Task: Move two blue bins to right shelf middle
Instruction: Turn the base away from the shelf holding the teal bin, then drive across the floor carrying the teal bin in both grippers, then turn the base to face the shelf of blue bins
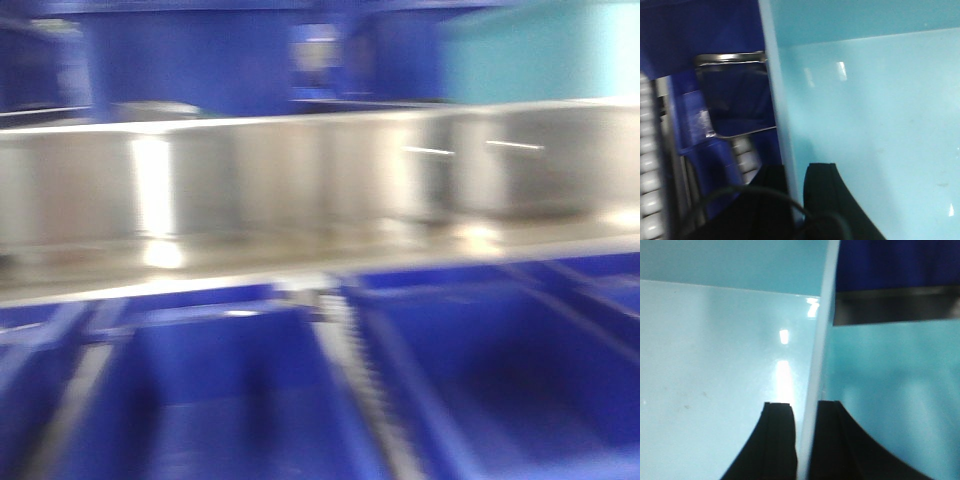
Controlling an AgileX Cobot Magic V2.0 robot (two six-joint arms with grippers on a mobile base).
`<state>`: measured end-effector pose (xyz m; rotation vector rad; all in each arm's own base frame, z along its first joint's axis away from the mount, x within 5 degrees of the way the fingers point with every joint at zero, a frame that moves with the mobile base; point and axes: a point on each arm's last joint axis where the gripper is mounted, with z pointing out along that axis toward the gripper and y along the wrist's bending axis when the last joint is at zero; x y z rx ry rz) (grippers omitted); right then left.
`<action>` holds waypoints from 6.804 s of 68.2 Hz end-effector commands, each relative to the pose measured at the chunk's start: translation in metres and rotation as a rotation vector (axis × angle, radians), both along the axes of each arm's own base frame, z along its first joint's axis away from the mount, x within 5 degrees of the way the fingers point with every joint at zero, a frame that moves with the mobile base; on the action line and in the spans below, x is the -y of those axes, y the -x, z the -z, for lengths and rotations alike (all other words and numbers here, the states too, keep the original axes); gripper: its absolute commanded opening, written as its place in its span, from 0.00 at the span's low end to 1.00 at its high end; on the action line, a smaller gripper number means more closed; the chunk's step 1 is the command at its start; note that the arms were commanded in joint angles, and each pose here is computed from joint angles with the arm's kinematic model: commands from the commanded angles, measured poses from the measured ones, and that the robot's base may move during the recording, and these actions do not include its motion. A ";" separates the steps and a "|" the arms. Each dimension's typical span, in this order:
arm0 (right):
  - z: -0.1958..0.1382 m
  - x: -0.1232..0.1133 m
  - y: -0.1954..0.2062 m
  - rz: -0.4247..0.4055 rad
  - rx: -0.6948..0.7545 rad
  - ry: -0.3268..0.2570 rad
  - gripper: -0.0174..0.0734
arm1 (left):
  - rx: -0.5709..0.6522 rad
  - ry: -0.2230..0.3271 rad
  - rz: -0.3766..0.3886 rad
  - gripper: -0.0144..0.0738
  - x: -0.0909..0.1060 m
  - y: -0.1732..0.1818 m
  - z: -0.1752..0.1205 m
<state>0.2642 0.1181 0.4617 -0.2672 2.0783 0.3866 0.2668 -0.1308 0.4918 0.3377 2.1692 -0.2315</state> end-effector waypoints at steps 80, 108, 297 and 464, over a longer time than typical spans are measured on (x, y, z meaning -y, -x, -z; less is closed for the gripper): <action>-0.014 0.000 0.006 -0.013 0.068 -0.044 0.02 | 0.081 0.063 0.034 0.04 0.004 0.003 -0.012; -0.014 0.000 0.006 -0.013 0.068 -0.044 0.02 | 0.081 0.063 0.034 0.04 0.004 0.003 -0.012; -0.014 0.000 0.006 -0.013 0.068 -0.044 0.02 | 0.081 0.060 0.033 0.04 0.004 0.003 -0.012; -0.014 0.000 0.006 -0.013 0.068 -0.044 0.02 | 0.085 0.053 0.029 0.04 0.003 0.003 -0.012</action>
